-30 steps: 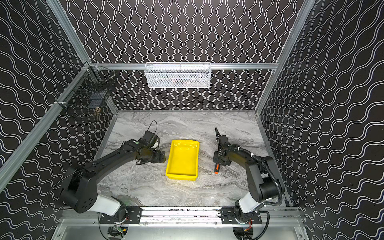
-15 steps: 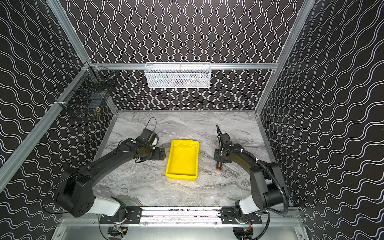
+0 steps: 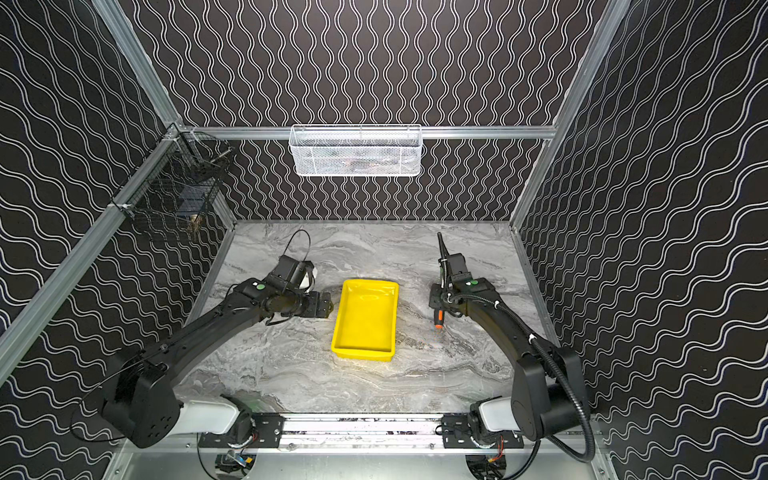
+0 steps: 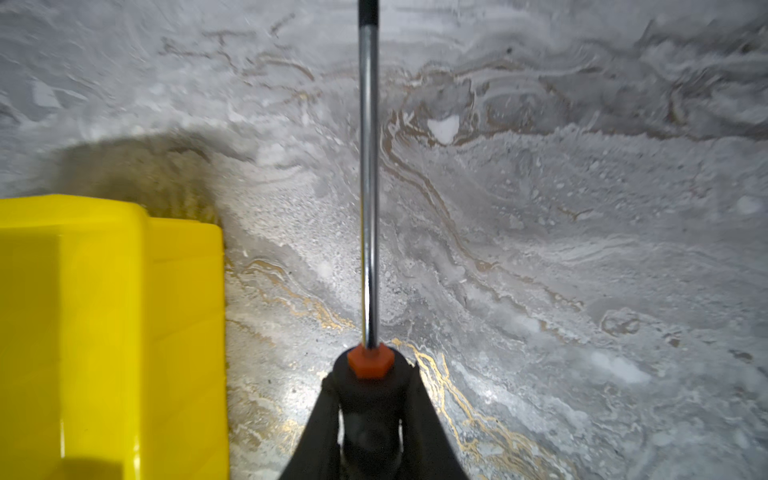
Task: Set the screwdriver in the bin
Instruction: 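Lift the screwdriver with the right gripper and carry it over the yellow bin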
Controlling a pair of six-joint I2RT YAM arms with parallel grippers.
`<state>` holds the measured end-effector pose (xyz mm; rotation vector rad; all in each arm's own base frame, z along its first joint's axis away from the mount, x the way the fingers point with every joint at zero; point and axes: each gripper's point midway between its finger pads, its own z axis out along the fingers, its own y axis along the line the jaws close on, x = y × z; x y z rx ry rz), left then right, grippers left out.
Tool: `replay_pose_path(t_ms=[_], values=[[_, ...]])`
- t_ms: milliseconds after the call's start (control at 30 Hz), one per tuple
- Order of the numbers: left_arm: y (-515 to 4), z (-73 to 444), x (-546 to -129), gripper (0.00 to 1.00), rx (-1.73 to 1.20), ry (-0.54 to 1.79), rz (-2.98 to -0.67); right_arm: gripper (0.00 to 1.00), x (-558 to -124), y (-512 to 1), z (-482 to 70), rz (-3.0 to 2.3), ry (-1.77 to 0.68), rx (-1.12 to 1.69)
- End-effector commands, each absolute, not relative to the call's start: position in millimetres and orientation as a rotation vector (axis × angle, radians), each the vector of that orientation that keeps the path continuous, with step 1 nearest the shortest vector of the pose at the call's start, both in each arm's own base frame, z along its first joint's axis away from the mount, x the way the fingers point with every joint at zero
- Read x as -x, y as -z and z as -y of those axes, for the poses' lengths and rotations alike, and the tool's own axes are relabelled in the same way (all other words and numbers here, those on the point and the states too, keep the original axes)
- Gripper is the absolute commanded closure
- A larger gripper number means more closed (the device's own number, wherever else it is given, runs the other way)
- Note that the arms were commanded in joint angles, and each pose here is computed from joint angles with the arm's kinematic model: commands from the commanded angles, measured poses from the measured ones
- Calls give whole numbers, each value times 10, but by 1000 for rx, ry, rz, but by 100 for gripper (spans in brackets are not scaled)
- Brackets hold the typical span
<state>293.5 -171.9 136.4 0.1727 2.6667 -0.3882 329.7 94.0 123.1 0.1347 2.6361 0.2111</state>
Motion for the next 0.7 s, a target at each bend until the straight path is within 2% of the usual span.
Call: replay_pose_path(t_ms=[0,300,667], values=[[-1496,1831,-2980,1,-233,458,-2607,91,-3268,-1422,-994,-2626,-216,-67],[-1727,1962,-3061,1,-368,510,-2507,91,-3223,-1741,-1383,-2605,-250,106],[-1923,1982,-3083,1,-371,538,-2423,92,-3030,-1654,-2030,-2645,-252,326]])
